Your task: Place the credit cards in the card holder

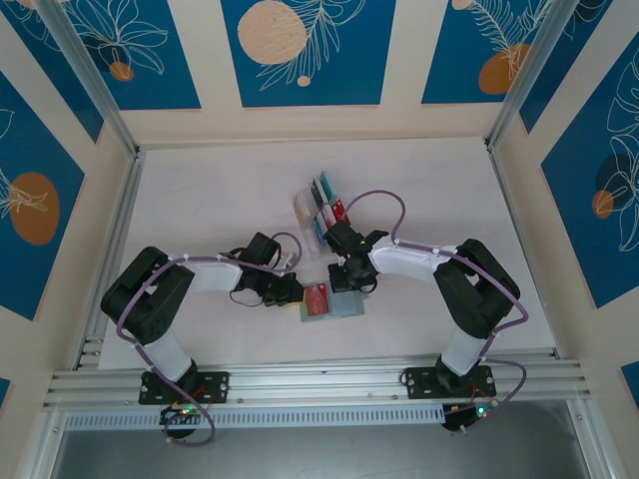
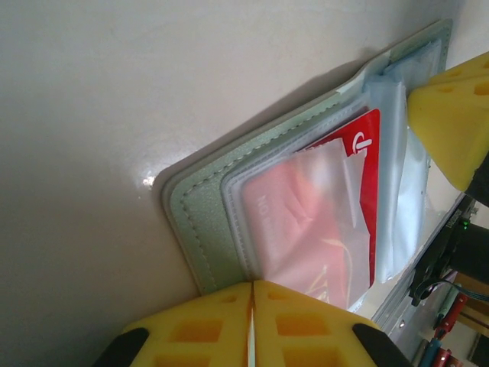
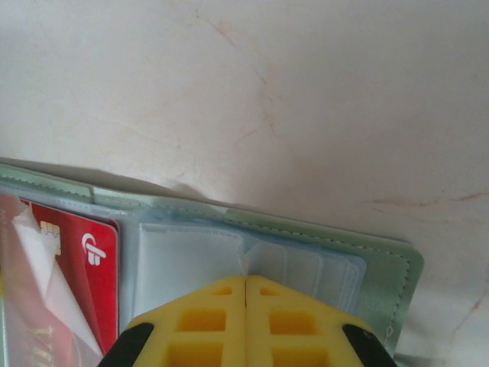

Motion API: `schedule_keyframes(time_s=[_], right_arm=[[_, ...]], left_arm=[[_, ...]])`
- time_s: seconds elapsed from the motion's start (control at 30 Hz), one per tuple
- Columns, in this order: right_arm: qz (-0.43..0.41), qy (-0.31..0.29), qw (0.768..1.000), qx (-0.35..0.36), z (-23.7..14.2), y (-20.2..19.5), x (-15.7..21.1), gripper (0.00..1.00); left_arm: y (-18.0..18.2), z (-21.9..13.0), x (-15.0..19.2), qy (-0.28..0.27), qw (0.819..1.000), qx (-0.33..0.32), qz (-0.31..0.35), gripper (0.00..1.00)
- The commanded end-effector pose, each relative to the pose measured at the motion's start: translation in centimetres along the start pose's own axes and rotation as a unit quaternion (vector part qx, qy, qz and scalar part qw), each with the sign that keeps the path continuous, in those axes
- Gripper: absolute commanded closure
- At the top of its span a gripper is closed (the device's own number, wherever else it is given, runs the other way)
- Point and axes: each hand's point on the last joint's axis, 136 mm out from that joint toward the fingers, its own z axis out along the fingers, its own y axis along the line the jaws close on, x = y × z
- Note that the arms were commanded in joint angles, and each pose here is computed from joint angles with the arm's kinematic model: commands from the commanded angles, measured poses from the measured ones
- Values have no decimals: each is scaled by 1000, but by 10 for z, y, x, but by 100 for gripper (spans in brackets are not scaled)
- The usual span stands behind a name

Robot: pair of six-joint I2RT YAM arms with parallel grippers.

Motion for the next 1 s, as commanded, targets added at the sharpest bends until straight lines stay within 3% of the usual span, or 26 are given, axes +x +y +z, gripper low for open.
schedule_keyframes(time_s=[0.0,0.07,0.13,0.3,0.6,0.8,0.97], right_arm=[[-7,5,1000,11,-15,-3,7,100],[-10,1,1000,21,-18,-7,5,100],[-16,0,999,31,-20,-10,4,90],[-29,-8,999,31,-25,-9,-4,77],[-36,12,999,38,-10,-11,-4,73],[-34,28,998,49,3,-16,4,74],[-31,30,998,42,3,-13,8,96]], left_arm=[[27,14,21,25,999,-38,-23,91],[27,15,22,26,999,-38,-24,91],[27,15,21,25,999,-37,-24,91],[27,15,21,25,999,-36,-23,91],[28,15,23,23,999,-35,-25,91],[28,15,22,23,999,-35,-25,91],[31,17,24,26,999,-39,-25,91]])
